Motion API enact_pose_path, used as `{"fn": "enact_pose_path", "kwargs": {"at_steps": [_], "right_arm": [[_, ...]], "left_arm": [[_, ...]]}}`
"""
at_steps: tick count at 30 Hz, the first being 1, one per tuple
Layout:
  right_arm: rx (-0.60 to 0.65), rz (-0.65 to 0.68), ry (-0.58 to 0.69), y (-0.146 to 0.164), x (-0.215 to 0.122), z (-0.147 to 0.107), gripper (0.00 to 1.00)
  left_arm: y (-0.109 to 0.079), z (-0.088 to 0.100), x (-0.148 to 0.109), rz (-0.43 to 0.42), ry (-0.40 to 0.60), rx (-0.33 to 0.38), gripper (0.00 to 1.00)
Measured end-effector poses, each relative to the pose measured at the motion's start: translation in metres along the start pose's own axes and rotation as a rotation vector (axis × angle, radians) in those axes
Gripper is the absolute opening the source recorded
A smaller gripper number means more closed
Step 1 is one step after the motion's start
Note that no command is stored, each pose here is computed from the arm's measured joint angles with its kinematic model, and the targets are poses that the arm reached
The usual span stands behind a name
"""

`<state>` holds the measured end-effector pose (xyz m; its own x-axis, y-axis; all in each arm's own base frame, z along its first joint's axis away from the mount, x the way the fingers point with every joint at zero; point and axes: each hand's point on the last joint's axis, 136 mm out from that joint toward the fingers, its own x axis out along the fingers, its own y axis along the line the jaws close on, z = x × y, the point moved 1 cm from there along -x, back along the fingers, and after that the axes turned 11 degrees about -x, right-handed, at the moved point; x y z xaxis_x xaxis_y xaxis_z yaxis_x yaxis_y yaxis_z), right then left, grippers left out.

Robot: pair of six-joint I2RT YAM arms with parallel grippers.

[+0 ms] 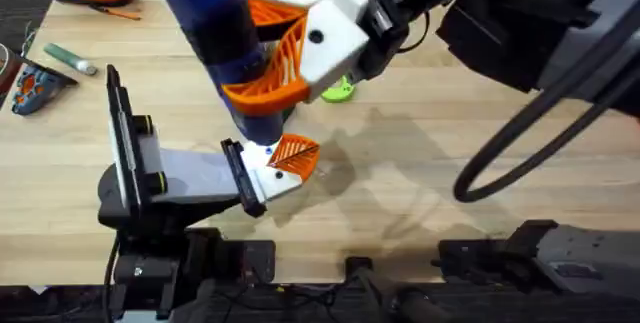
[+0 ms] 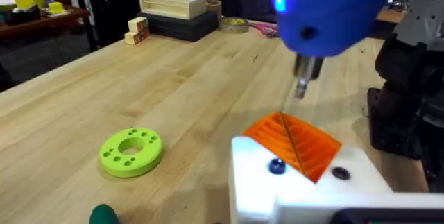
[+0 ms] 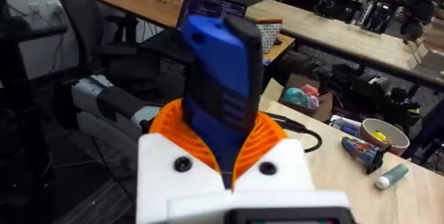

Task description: Pick up the gripper from the table and insert it into the empty holder that is missing its gripper. Then pick up a screw, insert it into the mounting hole, and use the screwdriver to tighten it. Finally, clean up the table by picking up the vegetable and placing it into the bucket.

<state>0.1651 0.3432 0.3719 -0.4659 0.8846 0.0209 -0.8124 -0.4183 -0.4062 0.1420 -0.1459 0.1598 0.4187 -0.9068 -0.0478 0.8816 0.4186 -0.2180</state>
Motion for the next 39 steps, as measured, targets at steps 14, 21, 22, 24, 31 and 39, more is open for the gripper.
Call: {"fn": "enact_pose_path", "kwargs": {"at_steps": [14, 21, 22, 24, 31, 39], "right_arm": [[0.043, 0.001, 0.013, -0.007, 0.003, -0.027, 0.008], [0.023, 0.003, 0.015, -0.006, 0.003, -0.029, 0.008], [0.019, 0.004, 0.015, -0.006, 0.003, -0.030, 0.008], [0.014, 0.016, 0.013, -0.005, 0.004, -0.034, 0.008], [0.014, 0.045, 0.006, -0.002, 0.004, -0.043, 0.008], [-0.002, 0.054, 0.000, -0.001, 0.004, -0.041, 0.008]], "left_arm": [[0.000, 0.000, 0.000, 0.000, 0.000, 0.000, 0.013], [0.000, 0.000, 0.000, 0.000, 0.000, 0.000, 0.013], [0.000, 0.000, 0.000, 0.000, 0.000, 0.000, 0.013], [0.000, 0.000, 0.000, 0.000, 0.000, 0.000, 0.013], [0.000, 0.000, 0.000, 0.000, 0.000, 0.000, 0.013], [0.000, 0.000, 0.000, 0.000, 0.000, 0.000, 0.013]]}}
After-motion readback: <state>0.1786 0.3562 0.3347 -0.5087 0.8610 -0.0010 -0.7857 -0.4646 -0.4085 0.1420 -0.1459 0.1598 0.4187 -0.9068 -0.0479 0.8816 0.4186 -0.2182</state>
